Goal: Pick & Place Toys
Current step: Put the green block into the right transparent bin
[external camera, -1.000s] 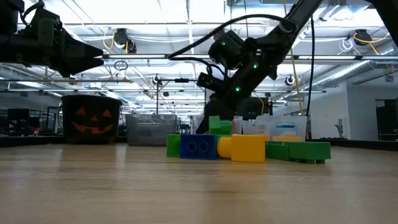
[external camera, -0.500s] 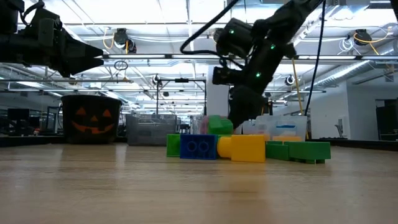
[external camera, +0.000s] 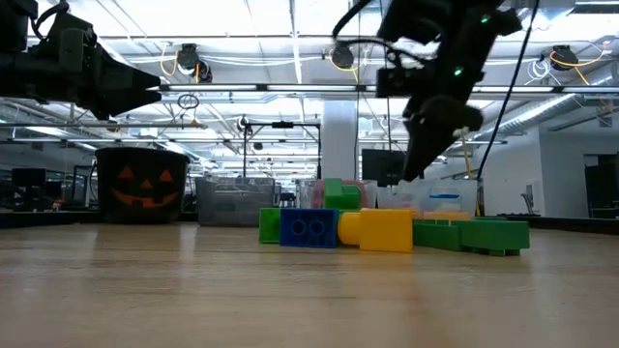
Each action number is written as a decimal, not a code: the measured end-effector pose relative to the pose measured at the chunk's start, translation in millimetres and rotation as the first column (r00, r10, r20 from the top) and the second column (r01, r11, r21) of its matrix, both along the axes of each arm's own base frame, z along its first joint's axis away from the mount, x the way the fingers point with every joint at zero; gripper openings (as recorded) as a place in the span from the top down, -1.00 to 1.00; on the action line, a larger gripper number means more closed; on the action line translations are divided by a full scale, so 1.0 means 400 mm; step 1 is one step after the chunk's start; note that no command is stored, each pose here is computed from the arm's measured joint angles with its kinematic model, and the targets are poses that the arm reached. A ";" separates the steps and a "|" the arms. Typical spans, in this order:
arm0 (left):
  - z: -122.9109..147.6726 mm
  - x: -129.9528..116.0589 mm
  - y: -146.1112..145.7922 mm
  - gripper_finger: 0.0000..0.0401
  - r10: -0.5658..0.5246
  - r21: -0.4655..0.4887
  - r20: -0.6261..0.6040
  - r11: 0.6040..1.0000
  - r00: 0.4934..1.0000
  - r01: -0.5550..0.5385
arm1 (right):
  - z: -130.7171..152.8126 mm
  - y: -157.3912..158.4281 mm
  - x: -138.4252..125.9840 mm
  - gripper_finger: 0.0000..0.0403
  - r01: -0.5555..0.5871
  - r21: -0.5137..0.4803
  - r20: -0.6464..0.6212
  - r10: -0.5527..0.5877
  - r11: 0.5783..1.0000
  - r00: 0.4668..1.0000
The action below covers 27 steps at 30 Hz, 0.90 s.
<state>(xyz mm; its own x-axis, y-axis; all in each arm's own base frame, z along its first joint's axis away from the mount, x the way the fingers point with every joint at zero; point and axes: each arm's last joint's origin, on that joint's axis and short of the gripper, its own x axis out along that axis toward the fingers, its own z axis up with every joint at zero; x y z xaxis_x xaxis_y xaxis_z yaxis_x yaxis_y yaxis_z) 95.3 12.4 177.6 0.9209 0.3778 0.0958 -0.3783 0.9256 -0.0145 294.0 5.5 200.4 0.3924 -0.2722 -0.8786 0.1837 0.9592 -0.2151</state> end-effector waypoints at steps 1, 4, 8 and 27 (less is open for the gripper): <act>0.000 0.000 0.000 -0.46 0.000 0.000 0.000 1.000 1.000 0.000 | 0.006 0.002 -0.011 0.92 -0.008 0.003 0.011 0.008 1.000 1.000; 0.000 0.000 0.000 -0.46 0.000 0.000 -0.001 1.000 1.000 0.000 | 0.015 0.001 -0.050 0.77 0.006 0.020 0.072 -0.008 1.000 0.997; 0.000 0.000 0.000 -0.46 0.000 0.000 0.000 1.000 1.000 0.000 | 0.013 -0.004 -0.111 0.46 0.033 0.042 0.162 -0.039 0.999 0.986; 0.000 0.000 0.000 -0.46 0.000 0.000 0.000 1.000 1.000 0.000 | -0.154 0.031 -0.301 -0.80 0.039 0.149 0.220 -0.072 0.988 0.973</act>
